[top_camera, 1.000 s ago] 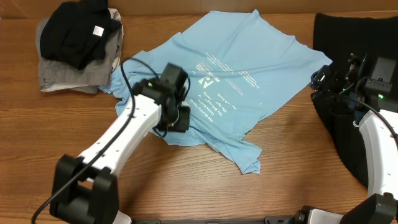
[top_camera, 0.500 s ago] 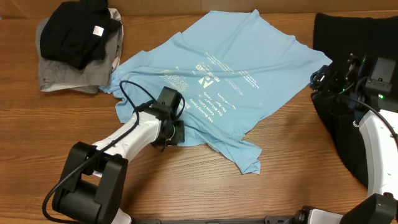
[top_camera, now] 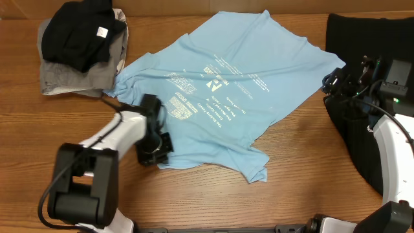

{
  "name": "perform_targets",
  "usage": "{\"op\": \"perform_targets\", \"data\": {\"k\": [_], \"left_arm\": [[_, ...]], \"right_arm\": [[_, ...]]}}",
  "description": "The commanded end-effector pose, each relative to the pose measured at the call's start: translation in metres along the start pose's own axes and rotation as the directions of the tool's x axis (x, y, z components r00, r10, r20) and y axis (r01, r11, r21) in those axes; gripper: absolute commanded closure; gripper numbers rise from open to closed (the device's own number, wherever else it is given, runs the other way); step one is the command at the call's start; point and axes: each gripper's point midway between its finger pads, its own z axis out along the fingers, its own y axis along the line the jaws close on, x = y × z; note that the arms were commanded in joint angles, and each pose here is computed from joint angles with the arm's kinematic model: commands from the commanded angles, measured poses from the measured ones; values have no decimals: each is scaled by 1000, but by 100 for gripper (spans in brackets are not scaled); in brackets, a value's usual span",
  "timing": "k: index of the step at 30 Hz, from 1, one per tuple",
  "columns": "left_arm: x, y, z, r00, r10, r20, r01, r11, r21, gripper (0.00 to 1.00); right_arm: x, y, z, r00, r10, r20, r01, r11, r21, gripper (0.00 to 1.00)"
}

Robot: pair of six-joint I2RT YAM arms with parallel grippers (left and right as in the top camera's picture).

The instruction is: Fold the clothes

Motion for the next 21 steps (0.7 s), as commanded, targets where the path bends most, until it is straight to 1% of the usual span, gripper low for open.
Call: {"op": "perform_targets", "data": {"k": [1, 5, 11, 15, 17, 21], "left_arm": [[9, 71, 29, 972, -215, -92, 200, 968, -150, 96], [-9, 106, 22, 944, -324, -57, 317, 943, -102, 96], [-18, 176, 13, 864, -503, 27, 501, 852, -150, 96], [-27, 203, 10, 833, -549, 71, 554, 826, -108, 96], [-36, 209, 7, 821, -564, 89, 570, 820, -59, 96], [-62, 206, -14, 849, -515, 121, 514, 857, 37, 96]], "right_arm": [[-10, 5, -6, 1000, -12, 28, 13, 1000, -10, 0], [-10, 5, -6, 1000, -11, 26, 12, 1000, -10, 0], [-7, 4, -6, 1000, -2, 13, 2, 1000, -6, 0], [-4, 8, -5, 1000, 0, -2, 0, 999, -32, 0], [-1, 12, -2, 1000, 1, -19, -2, 998, -57, 0], [5, 9, 10, 998, 9, -57, -12, 998, -58, 0]]}}
